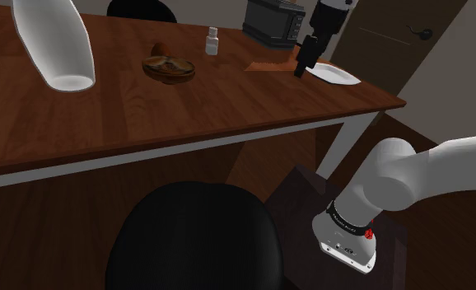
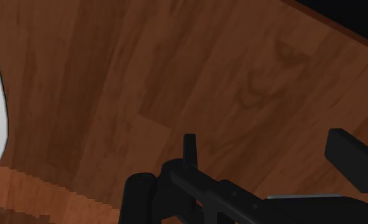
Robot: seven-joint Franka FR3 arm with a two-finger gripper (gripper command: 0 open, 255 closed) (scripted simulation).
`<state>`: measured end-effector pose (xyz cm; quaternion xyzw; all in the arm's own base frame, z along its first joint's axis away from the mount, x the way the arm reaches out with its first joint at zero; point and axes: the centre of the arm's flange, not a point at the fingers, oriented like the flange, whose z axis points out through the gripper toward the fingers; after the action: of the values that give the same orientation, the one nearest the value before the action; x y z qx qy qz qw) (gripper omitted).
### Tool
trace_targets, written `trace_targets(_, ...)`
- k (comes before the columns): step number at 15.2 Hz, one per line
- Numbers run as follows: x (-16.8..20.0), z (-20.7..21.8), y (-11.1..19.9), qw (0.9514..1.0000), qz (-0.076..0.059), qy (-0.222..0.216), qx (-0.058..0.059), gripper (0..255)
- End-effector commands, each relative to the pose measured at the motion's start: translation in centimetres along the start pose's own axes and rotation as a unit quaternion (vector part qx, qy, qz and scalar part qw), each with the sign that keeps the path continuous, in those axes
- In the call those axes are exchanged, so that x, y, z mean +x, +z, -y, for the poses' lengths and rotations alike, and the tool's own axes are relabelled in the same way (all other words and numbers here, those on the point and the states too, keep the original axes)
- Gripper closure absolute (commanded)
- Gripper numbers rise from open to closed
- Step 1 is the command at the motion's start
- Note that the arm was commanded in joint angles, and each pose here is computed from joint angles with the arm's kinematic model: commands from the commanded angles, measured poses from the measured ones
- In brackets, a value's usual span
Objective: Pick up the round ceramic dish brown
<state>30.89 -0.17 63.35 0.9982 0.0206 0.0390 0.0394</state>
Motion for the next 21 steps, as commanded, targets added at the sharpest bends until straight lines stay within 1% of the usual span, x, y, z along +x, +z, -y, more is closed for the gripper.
trace_targets(1,0.0,0.0,0.0,1.0,0.0,0.0,0.0,0)
trace_targets(2,-0.2,0.8,0.6,0.9995,-0.008,0.027,0.014,0)
trace_targets(3,-0.4,1.6,1.1,0.998,-0.017,0.054,0.028,0)
trace_targets(4,-0.5,2.4,1.6,0.9955,-0.025,0.081,0.042,0)
trace_targets(5,-0.5,3.2,2.1,0.992,-0.033,0.108,0.056,0)
trace_targets(6,-0.5,4.1,2.5,0.9875,-0.042,0.134,0.07,0)
trace_targets(7,-0.5,4.9,3.0,0.9821,-0.05,0.161,0.084,0)
trace_targets(8,-0.4,5.8,3.4,0.9756,-0.058,0.187,0.098,0)
trace_targets(9,-0.2,6.7,3.8,0.9682,-0.066,0.214,0.112,0)
trace_targets(11,0.3,8.4,4.5,0.9505,-0.082,0.265,0.139,0)
trace_targets(13,1.0,10.1,5.1,0.9289,-0.098,0.316,0.166,0)
trace_targets(14,1.4,11.0,5.3,0.9168,-0.106,0.341,0.179,0)
trace_targets(16,2.4,12.6,5.7,0.8897,-0.121,0.39,0.204,0)
trace_targets(18,3.6,14.1,5.9,0.8591,-0.136,0.437,0.229,0)
trace_targets(19,4.2,14.8,6.0,0.8425,-0.143,0.46,0.241,0)
trace_targets(21,5.6,16.2,6.1,0.8068,-0.156,0.505,0.265,0)
